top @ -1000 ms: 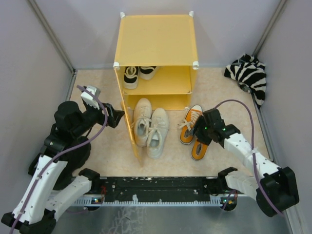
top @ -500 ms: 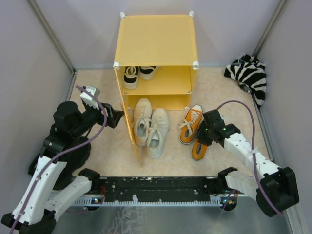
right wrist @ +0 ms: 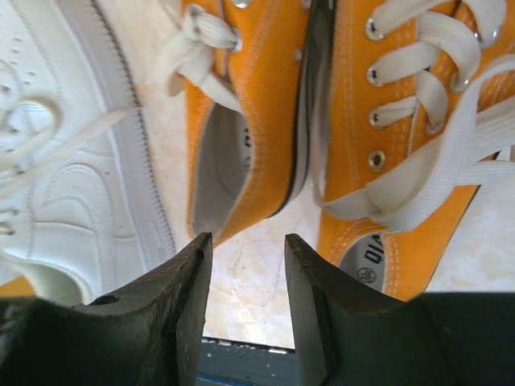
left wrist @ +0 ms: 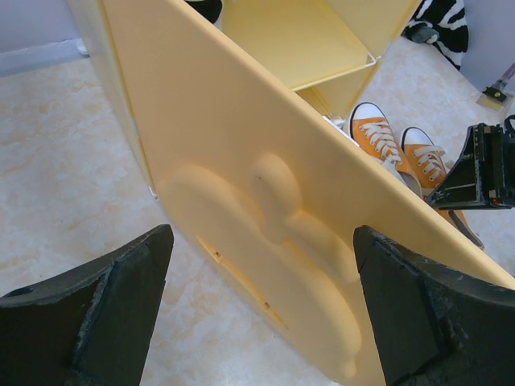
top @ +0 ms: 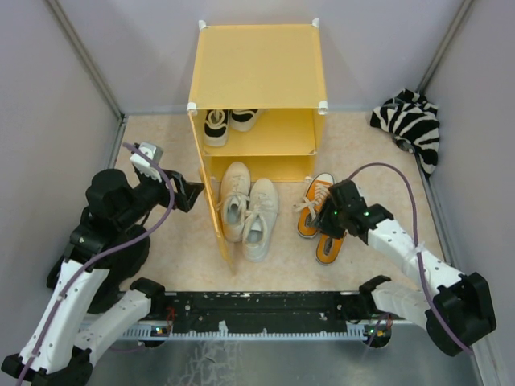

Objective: Place and organize the shoes in the shoe cabinet

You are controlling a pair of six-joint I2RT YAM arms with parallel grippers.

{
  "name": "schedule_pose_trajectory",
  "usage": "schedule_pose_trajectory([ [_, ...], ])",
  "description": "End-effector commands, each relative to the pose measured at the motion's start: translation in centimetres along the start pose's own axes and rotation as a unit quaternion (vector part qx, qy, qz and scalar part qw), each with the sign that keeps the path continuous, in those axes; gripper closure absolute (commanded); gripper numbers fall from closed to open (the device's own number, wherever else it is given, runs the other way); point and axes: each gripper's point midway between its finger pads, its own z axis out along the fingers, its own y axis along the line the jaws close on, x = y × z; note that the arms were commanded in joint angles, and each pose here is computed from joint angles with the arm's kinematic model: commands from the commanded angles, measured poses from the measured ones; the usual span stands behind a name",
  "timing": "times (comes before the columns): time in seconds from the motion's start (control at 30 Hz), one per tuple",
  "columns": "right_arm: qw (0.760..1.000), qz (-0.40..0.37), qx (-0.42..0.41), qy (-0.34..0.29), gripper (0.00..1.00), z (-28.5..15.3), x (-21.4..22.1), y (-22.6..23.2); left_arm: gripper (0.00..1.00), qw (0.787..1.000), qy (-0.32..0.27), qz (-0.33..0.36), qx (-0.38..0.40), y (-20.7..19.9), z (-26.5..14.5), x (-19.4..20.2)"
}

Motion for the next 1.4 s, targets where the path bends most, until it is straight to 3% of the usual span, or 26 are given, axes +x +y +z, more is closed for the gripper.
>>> schedule_pose_trajectory([
  [0.0, 0.996, 0.007, -0.054, -0.069, 0.57, -2.2, -3.5, 3.7, 0.01, 1.000, -0.006, 0.007, -0.002, 0.0, -0.1, -0.2],
  [0.27, 0.999, 0.005, 0.023, -0.035, 0.56, 1.7, -3.0, 2.0, 0.01, 1.000, -0.004, 0.010, -0.006, 0.2, -0.2, 0.0],
  [0.37, 0.999, 0.001, 0.034, -0.022, 0.62, 2.5, -2.8, 2.0, 0.01, 1.000, -0.003, 0.014, -0.015, 0.6, -0.4, 0.1],
  [0.4, 0.999, 0.000, 0.032, -0.019, 0.76, 2.6, -2.8, 2.1, 0.01, 1.000, -0.002, 0.014, -0.016, 0.6, -0.4, 0.2],
  [0.43, 0.999, 0.000, 0.026, -0.018, 0.98, 2.7, -2.7, 2.3, 0.01, 1.000, -0.001, 0.014, -0.016, 0.6, -0.4, 0.2],
  [0.47, 1.000, 0.000, 0.018, -0.019, 1.00, 2.6, -2.6, 2.5, 0.01, 1.000, -0.001, 0.014, -0.015, 0.6, -0.4, 0.2],
  [0.93, 0.999, 0.026, 0.041, -0.022, 1.00, -0.7, 1.4, 0.1, 0.01, 1.000, 0.001, 0.002, 0.011, -0.3, 0.5, 0.4],
  [0.97, 0.999, 0.022, 0.041, -0.019, 0.99, -0.6, 1.6, 0.1, 0.01, 1.000, 0.002, 0.001, 0.013, -0.3, 0.6, 0.5],
  [1.03, 0.999, 0.015, 0.047, -0.009, 0.79, -0.2, 1.9, -0.1, 0.01, 1.000, 0.004, 0.000, 0.015, -0.4, 0.8, 0.6],
  [1.17, 0.999, -0.005, 0.048, -0.009, 0.51, -0.6, 1.4, 0.4, 0.01, 1.000, 0.003, 0.000, 0.014, -0.4, 0.7, 0.6],
  [1.23, 0.998, -0.009, 0.053, -0.026, 0.28, -1.5, 0.3, 0.9, 0.01, 1.000, 0.003, 0.000, 0.012, -0.3, 0.7, 0.6],
  [1.37, 0.997, -0.039, 0.063, -0.032, 0.24, -2.6, -0.7, 1.4, 0.01, 1.000, 0.002, 0.001, 0.010, -0.2, 0.5, 0.8],
])
